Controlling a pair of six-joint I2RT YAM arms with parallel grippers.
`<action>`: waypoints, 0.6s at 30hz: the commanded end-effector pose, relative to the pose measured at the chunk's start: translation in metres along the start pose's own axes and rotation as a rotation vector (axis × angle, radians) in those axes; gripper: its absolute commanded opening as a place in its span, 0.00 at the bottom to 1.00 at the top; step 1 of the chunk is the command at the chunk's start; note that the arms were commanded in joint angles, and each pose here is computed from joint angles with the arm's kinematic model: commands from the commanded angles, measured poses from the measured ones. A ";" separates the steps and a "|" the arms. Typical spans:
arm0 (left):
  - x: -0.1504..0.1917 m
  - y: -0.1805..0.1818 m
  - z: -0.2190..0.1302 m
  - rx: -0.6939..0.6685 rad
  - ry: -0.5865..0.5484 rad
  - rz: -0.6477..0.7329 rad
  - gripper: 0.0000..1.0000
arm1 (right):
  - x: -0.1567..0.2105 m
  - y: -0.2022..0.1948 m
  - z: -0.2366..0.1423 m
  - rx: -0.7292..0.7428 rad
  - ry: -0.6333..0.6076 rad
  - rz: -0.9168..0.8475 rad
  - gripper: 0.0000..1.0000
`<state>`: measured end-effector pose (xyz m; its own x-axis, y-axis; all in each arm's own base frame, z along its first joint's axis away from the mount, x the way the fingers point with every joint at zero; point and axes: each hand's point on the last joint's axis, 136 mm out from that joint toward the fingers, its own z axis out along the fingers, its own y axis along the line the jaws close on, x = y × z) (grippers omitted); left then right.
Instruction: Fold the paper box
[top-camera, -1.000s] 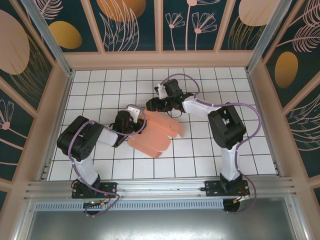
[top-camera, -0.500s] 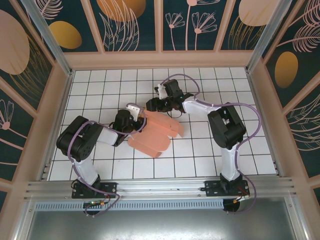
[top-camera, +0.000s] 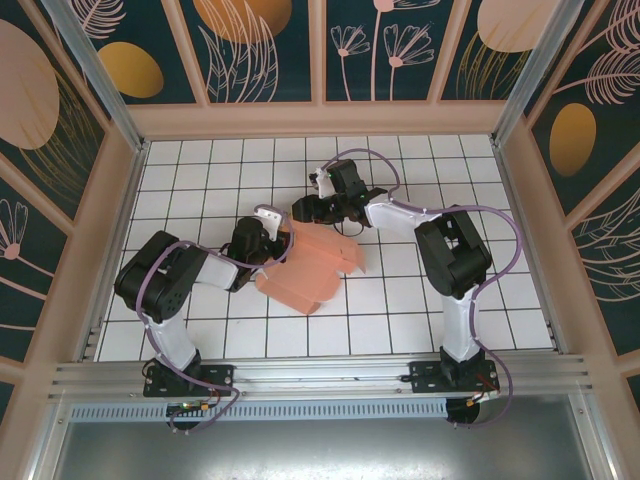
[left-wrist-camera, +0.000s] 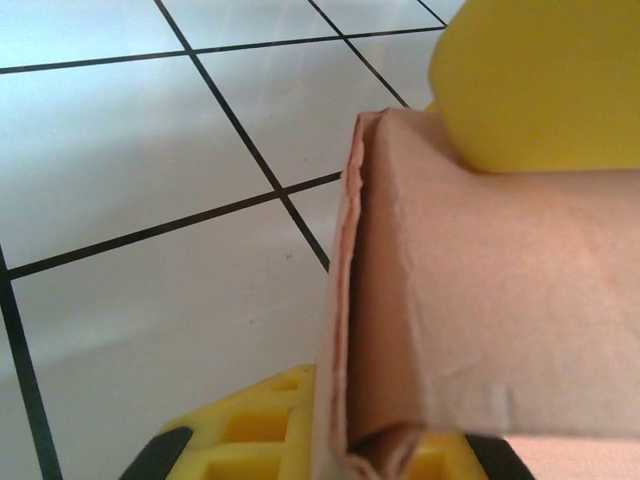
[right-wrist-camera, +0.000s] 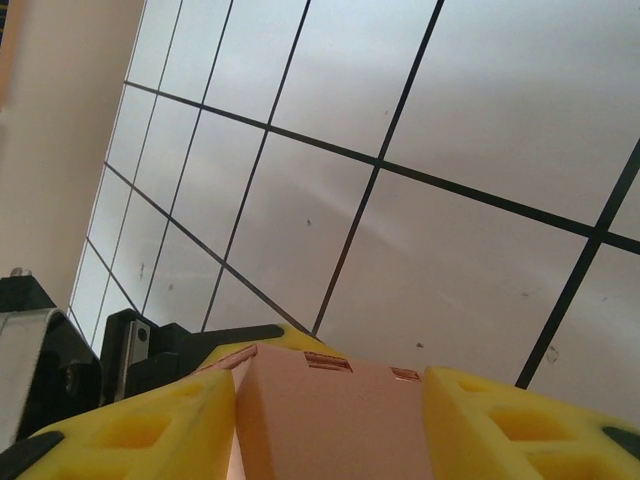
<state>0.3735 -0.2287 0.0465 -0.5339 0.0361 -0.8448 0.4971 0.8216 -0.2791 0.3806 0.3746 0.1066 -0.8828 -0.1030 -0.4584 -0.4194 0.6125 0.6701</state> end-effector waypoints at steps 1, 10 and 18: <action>-0.008 0.005 0.005 -0.019 -0.035 -0.007 0.19 | 0.029 -0.017 0.009 0.037 0.081 0.059 0.51; 0.000 0.004 0.010 -0.003 -0.019 -0.036 0.21 | 0.029 -0.015 0.008 0.029 0.076 0.068 0.51; -0.002 0.005 0.009 -0.010 -0.023 -0.039 0.00 | 0.029 -0.016 0.006 0.032 0.070 0.069 0.51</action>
<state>0.3742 -0.2321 0.0350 -0.5580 0.0181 -0.8296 0.4861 0.8174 -0.3091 0.3775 0.3765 0.1057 -0.8923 -0.0913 -0.4420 -0.4043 0.5969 0.6929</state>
